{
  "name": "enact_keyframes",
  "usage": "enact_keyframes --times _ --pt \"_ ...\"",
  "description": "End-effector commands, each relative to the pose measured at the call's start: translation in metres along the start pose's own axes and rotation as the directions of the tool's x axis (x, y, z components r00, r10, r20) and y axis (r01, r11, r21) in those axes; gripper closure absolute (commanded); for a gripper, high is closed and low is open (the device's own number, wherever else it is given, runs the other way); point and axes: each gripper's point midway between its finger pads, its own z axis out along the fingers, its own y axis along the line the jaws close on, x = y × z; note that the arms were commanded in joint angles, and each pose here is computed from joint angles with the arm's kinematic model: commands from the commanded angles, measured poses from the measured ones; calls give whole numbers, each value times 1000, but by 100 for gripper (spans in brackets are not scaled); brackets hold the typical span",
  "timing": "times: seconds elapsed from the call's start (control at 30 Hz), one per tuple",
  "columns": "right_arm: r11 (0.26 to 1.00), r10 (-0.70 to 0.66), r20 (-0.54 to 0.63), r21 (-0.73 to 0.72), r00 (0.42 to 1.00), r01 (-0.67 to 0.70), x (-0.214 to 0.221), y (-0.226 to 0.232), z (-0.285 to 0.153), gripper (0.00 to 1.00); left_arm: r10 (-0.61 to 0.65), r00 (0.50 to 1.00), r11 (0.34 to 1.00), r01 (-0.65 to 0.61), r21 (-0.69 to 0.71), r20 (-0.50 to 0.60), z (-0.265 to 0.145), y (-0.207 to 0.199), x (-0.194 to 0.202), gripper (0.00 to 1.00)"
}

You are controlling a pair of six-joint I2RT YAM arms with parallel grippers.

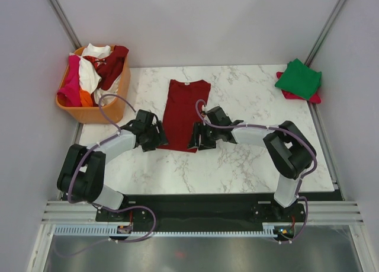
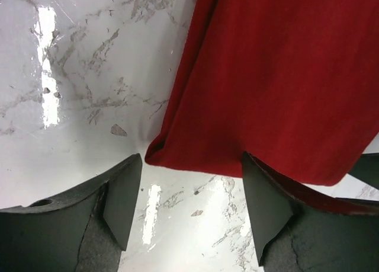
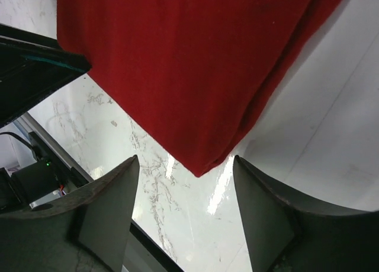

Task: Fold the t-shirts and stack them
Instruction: Fold the tshirt

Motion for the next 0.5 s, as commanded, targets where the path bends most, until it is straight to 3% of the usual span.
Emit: enact_keyframes --times 0.0,0.3,0.47 --pt "999 13 -4 -37 1000 -13 2 5 10 29 -21 999 1000 22 -6 47 9 0 -9 25" --pt "999 47 -35 -10 998 -47 17 -8 18 48 -18 998 1000 19 -19 53 19 2 -12 34" --pt "999 49 -24 -4 998 -50 17 -13 23 60 -17 999 1000 18 -26 44 30 3 -11 55"
